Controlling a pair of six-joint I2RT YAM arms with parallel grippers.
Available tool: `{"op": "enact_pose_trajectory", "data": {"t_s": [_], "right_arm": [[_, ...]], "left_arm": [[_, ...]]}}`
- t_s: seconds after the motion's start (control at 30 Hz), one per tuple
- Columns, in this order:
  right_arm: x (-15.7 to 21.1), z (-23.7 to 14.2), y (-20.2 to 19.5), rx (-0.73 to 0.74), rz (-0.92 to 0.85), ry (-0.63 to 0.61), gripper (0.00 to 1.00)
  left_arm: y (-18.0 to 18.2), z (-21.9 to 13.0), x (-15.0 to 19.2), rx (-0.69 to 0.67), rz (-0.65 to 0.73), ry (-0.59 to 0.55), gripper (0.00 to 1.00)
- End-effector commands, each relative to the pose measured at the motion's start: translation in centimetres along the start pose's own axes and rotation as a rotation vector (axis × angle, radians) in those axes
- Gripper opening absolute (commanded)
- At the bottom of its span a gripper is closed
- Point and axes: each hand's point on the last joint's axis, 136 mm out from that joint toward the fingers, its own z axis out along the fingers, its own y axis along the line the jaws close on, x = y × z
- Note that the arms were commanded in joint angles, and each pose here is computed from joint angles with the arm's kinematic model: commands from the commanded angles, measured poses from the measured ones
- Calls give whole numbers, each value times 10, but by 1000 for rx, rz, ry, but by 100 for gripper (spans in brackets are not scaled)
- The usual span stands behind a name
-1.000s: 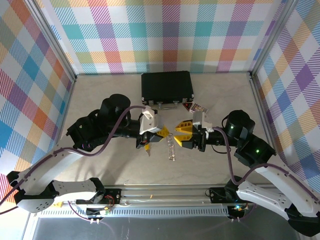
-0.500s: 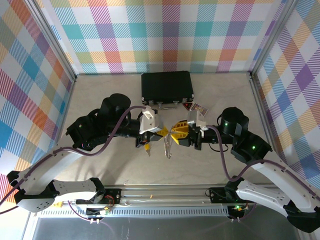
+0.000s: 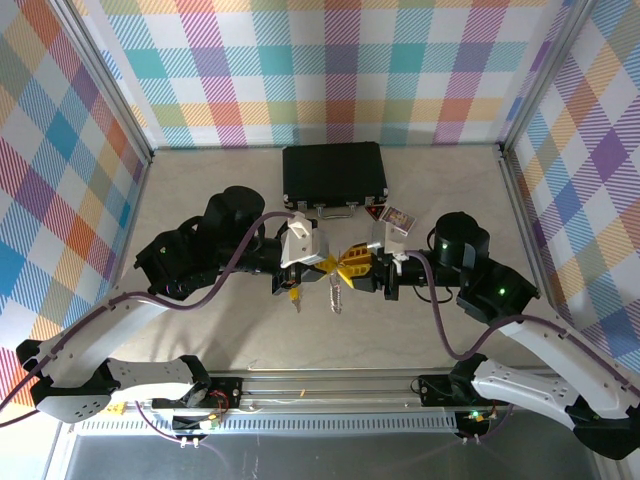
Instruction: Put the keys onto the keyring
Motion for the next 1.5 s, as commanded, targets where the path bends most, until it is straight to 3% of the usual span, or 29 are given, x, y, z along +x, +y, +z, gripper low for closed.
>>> {"op": "enact_pose_trajectory", "data": {"t_s": [0.0,0.17,0.27,0.43,0.63,0.83,1.17,1.47], "right_arm": [[-10,-3,2,4,-40,-11,13],[-7,-2,-1,21,-46,15,0],[-9,-6,-2,42,-50,6,0],[-27,-16,7,30,-39,-118,0],[-52,-23,25,-73,19,-280,0],[-67,-22,32,-153,55,-388,0],[-69,-20,29,-154,53,-412,0],[-66,-17,31,-173,54,-397,0]], "left_arm": [[-2,-7,-16,-6,39,-40,0],[-2,-5,-15,-1,37,-38,0],[-3,-6,-16,-2,26,-52,0],[-7,-24,-24,-54,-15,-163,27],[-19,-44,-41,-45,-75,-356,33],[-22,-44,-55,4,-95,-424,34],[-22,-34,-54,39,-118,-443,34],[-22,-31,-54,47,-117,-440,11]]}}
